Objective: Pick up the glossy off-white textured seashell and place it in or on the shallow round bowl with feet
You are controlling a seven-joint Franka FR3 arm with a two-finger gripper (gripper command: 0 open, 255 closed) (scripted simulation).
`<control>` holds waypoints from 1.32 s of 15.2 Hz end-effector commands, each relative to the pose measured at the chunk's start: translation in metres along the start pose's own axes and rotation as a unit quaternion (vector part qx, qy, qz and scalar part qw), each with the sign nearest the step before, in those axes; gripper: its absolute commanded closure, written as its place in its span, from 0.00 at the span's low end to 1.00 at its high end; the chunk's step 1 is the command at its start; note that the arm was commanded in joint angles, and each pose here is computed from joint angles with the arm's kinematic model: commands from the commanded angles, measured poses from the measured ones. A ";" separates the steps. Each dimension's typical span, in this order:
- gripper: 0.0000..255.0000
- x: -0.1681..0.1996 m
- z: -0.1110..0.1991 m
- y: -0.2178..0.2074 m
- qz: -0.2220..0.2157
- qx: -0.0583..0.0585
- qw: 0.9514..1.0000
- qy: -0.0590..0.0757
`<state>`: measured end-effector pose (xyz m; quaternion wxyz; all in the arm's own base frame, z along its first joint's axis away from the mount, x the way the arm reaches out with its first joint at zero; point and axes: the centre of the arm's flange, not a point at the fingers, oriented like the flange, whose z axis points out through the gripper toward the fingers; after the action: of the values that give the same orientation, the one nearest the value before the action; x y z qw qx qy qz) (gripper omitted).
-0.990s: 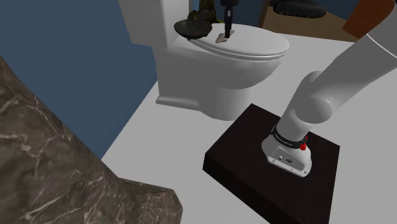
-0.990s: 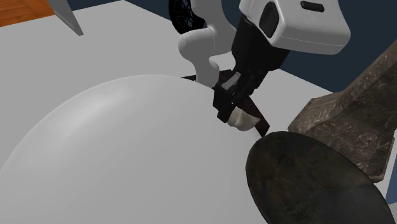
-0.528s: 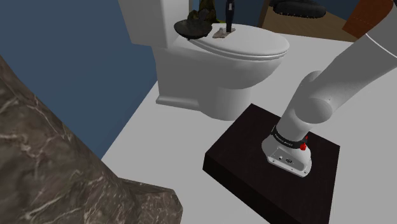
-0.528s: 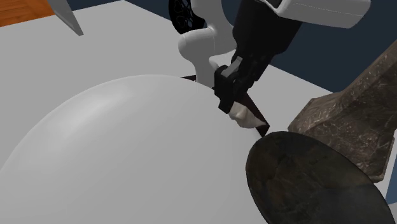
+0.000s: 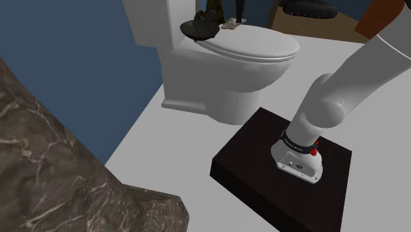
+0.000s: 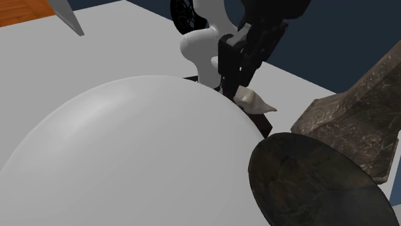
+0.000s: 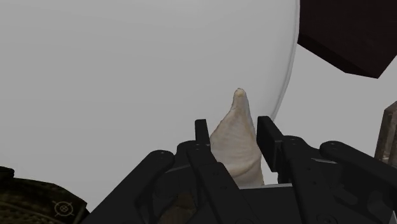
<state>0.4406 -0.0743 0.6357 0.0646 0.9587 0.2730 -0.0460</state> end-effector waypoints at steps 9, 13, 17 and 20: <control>1.00 -0.006 -0.052 0.004 0.000 0.000 1.000 0.000; 1.00 0.044 -0.057 0.020 0.000 0.000 1.000 0.000; 1.00 0.094 -0.062 0.036 0.000 0.000 1.000 0.000; 1.00 0.132 -0.066 0.048 0.000 0.000 1.000 0.000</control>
<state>0.5660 -0.0413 0.6886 0.0645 0.9588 0.2726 -0.0464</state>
